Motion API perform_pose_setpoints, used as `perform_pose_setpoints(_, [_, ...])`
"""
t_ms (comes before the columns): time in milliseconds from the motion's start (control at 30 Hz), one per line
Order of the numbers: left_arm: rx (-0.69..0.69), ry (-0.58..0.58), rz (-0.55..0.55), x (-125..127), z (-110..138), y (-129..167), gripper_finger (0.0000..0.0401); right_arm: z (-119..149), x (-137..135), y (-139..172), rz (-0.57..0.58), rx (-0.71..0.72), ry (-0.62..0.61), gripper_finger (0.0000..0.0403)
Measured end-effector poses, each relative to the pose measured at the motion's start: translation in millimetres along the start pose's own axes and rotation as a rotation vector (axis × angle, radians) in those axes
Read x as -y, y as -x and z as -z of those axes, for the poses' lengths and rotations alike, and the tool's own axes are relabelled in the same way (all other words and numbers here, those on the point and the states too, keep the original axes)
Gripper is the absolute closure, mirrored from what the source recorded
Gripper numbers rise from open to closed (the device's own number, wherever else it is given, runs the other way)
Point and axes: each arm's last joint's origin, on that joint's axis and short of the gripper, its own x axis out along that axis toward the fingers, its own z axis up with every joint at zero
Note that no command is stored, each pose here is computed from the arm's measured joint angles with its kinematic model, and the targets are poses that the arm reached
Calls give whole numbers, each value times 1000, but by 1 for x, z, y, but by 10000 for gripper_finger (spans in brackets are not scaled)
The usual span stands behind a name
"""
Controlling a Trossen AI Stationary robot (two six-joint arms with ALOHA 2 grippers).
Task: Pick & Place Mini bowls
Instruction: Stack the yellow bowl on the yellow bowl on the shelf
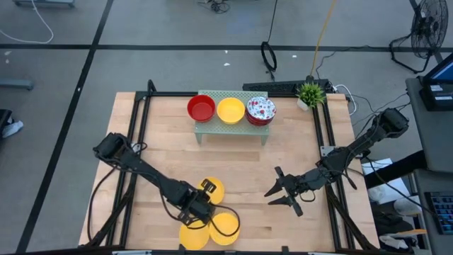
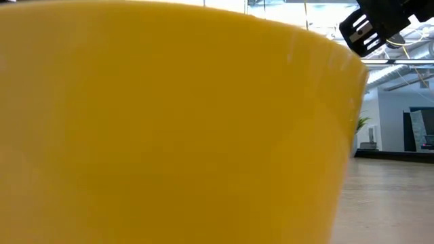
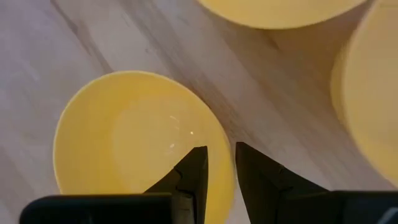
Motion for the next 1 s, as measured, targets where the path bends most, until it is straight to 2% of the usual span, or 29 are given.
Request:
perform_pose_setpoints(233, [-45,-6,52,2,1,-23,313,0,0,0,0,-4,1,271])
perform_pose_setpoints(433, [-56,-7,-25,0,1,-27,317,0,0,0,0,-6,1,271])
perform_pose_setpoints(633, [-7,-5,-29,-2,-4,-16,390,0,0,0,0,-6,10,271])
perform_pose_setpoints(867, [43,9,-49,-10,-17,0,395,1,0,0,3,-15,18,271])
perform_pose_setpoints(1000, [35,-14,-150,-26,-27,27,396,1,0,0,3,-16,18,271])
